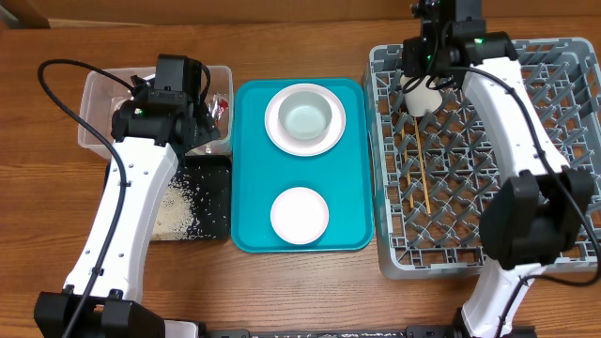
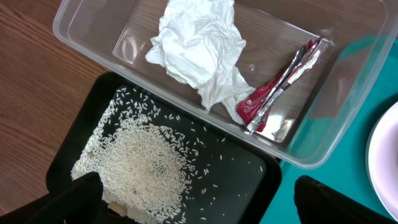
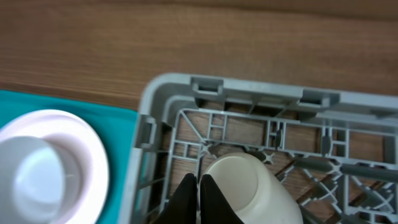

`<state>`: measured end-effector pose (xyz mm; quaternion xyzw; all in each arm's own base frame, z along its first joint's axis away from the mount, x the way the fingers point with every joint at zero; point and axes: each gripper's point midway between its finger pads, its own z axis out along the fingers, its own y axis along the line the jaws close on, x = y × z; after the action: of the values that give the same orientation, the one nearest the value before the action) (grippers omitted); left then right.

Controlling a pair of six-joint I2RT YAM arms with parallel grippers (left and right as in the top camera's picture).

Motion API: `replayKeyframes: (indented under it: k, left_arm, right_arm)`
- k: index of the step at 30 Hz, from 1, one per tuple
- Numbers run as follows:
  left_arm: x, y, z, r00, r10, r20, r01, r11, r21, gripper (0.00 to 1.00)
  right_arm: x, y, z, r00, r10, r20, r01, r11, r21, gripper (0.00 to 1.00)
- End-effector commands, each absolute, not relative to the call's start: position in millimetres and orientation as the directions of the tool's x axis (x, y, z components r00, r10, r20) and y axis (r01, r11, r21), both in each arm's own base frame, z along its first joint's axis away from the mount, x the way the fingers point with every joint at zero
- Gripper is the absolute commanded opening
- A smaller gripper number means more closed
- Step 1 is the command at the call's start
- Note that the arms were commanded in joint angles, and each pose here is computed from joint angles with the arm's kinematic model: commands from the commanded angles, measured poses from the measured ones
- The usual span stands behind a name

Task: Sort waste into correct bins and load items into the dishwasher
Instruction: 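Raise the right gripper out of the rack and move left toward the tray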

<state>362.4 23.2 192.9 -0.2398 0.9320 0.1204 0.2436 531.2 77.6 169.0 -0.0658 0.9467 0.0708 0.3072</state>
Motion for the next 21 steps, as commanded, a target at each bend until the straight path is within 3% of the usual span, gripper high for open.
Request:
replayKeyframes:
  k: [1,13,17,21]
  left_arm:
    - [364,22,199,-0.765,-0.374,-0.523,-0.494,0.863,0.106,1.00]
    - [364,22,199,-0.765,-0.374,-0.523,-0.494,0.863,0.106,1.00]
    - [364,22,199,-0.765,-0.374,-0.523,-0.494,0.863,0.106,1.00]
    - [364,22,199,-0.765,-0.374,-0.523,-0.494,0.863,0.106,1.00]
  right_arm:
    - [534,68,143,-0.833,-0.061,-0.550,-0.122,0.990,0.074,0.07]
    - [496,21,121,-0.922,-0.050,-0.384,-0.014,0.995,-0.097,0.07]
    - [482,14,121,-0.943,-0.005,-0.332,0.026,0.996,-0.090,0.06]
    - [480,21,143,-0.934,0.005,-0.357,0.022,0.999,-0.045,0.06]
